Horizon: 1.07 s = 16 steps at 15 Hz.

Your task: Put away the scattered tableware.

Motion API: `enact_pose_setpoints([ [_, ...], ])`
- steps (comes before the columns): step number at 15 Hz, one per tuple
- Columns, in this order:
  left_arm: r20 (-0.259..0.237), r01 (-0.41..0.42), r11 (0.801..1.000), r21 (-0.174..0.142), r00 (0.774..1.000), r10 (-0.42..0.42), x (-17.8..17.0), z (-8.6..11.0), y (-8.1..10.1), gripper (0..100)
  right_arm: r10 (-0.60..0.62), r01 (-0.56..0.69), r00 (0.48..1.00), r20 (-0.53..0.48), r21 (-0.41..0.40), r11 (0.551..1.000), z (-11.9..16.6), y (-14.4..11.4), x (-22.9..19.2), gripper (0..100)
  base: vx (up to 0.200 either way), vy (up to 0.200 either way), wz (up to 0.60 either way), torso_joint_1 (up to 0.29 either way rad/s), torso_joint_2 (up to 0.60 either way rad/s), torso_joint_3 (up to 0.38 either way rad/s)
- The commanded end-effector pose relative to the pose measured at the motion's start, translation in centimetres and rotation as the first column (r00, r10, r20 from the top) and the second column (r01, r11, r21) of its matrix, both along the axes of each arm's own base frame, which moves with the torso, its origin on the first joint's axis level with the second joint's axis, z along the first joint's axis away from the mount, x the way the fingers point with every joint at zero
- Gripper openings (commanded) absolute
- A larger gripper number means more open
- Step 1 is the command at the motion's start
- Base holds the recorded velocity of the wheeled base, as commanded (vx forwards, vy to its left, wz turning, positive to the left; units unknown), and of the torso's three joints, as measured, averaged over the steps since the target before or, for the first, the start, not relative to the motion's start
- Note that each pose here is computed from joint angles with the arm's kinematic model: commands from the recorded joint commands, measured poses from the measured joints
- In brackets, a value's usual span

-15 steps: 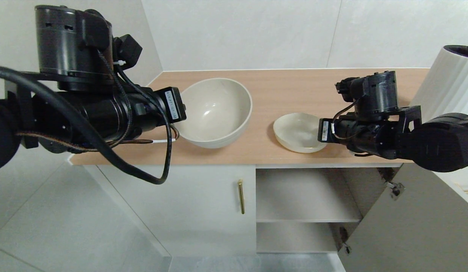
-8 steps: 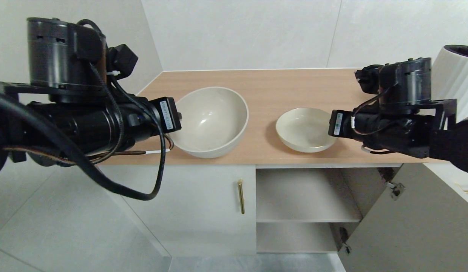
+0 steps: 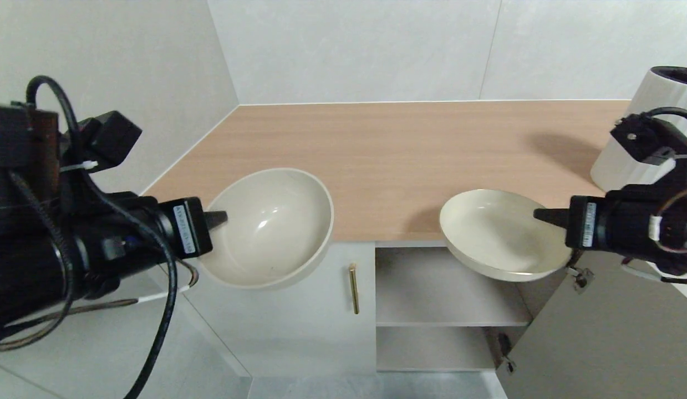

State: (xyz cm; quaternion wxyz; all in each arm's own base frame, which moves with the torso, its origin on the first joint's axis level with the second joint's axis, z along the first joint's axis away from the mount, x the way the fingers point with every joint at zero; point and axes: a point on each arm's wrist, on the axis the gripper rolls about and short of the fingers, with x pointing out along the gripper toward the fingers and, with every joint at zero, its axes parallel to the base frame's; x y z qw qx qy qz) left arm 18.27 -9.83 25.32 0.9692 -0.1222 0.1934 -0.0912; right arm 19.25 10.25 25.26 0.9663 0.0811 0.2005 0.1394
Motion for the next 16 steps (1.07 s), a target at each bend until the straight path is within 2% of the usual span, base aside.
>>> enact_pose_setpoints([
  [1, 0.028, 0.009, 0.999, -0.032, 1.0, -0.008, -3.1, -0.2, 2.1, 0, 0.06, -0.059, 0.998, -0.027, 0.011, 0.998, -0.3, -2.5, -5.0, 0, 0.0, 0.0, 0.0, 0.0, 0.0, 0.0],
  [4, 0.018, 0.047, 0.997, -0.056, 0.999, -0.046, -3.8, -0.6, 2.9, 0, 0.077, -0.078, 0.994, -0.083, -0.001, 0.997, -1.6, -2.8, -5.4, 0, 0.0, 0.0, 0.0, 0.0, 0.0, 0.0],
  [6, -0.001, 0.053, 0.997, -0.05, 0.999, -0.053, -3.6, -1.0, 2.8, 0, 0.075, -0.076, 0.993, -0.096, -0.007, 0.997, -2.0, -2.9, -5.3, 0, 0.0, 0.0, 0.0, 0.0, 0.0, 0.0],
  [11, -0.008, 0.057, 0.997, -0.044, 0.998, -0.057, -3.5, -1.2, 2.7, 0, 0.075, -0.076, 0.993, -0.086, -0.004, 0.997, -2.0, -3.0, -5.5, 0, -0.2, 0.0, 0.0, 0.005, 0.0, 0.004],
  [16, -0.009, 0.057, 0.997, -0.042, 0.998, -0.058, -3.5, -1.2, 2.7, 0, 0.067, -0.067, 0.995, -0.078, -0.003, 0.998, -2.5, -2.9, -5.2, 0, 0.0, 0.0, 0.0, 0.0, 0.0, 0.0],
])
